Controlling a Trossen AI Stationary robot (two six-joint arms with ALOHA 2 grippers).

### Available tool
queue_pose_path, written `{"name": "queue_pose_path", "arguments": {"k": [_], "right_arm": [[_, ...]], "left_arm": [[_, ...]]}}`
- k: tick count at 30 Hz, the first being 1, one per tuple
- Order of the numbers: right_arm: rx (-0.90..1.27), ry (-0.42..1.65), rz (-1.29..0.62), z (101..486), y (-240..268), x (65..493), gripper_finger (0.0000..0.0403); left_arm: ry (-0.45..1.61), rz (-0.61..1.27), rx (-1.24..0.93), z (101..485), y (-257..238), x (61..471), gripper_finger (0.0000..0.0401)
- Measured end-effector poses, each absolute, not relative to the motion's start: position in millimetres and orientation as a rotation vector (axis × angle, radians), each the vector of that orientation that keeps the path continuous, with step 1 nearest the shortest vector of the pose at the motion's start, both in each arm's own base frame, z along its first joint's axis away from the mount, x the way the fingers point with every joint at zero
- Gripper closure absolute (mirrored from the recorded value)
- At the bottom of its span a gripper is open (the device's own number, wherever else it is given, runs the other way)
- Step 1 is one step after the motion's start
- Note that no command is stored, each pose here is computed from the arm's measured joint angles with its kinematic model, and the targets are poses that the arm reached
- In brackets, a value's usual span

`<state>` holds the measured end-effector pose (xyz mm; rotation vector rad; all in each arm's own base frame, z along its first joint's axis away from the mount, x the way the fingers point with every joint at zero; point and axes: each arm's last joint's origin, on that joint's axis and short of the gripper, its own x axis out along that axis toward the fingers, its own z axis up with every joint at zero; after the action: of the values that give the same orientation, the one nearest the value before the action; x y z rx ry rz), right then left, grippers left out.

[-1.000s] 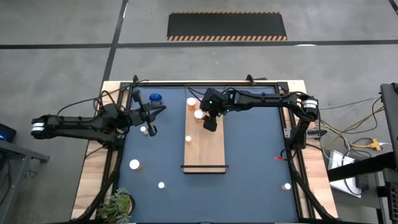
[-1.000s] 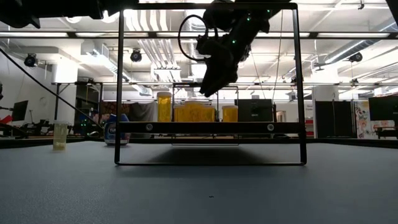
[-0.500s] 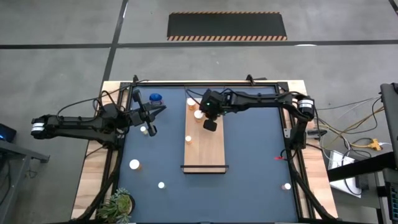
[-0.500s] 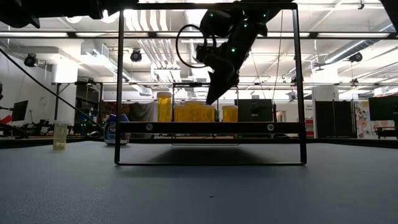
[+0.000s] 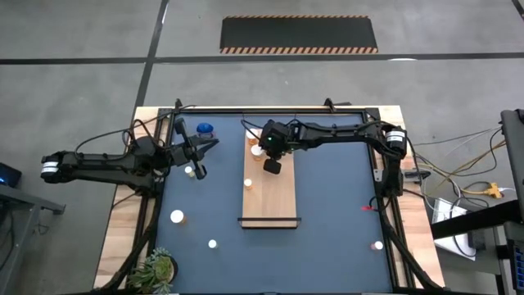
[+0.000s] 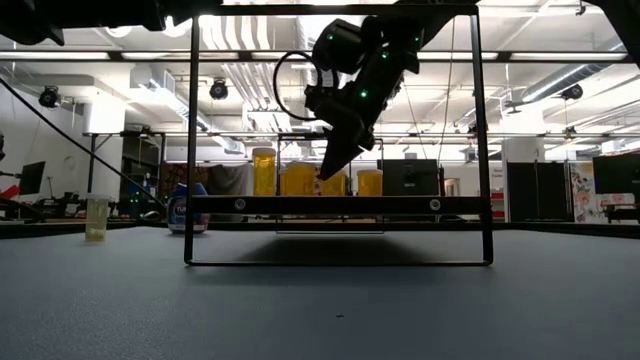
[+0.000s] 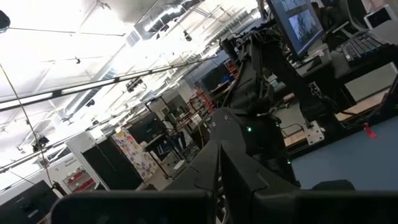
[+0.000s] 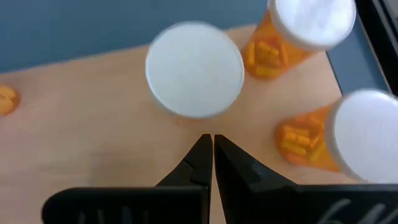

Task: Pick and place medicine bottles onto shelf by color
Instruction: Put the big orange pill bottle on the shelf aligned with the big orange pill bottles

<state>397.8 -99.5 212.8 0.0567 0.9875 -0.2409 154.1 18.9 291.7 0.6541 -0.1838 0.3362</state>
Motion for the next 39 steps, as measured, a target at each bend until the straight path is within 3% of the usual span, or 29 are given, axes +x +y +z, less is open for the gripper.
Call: {"name": "queue_pose_path", "arguments": {"k": [39], "right_arm": [[-0.042, 0.878, -0.277, 221.9, -101.8, 406.0, 0.0394]], "left_arm": [[-0.179, 0.337, 0.670, 290.8, 18.9, 154.3, 0.0401]]}}
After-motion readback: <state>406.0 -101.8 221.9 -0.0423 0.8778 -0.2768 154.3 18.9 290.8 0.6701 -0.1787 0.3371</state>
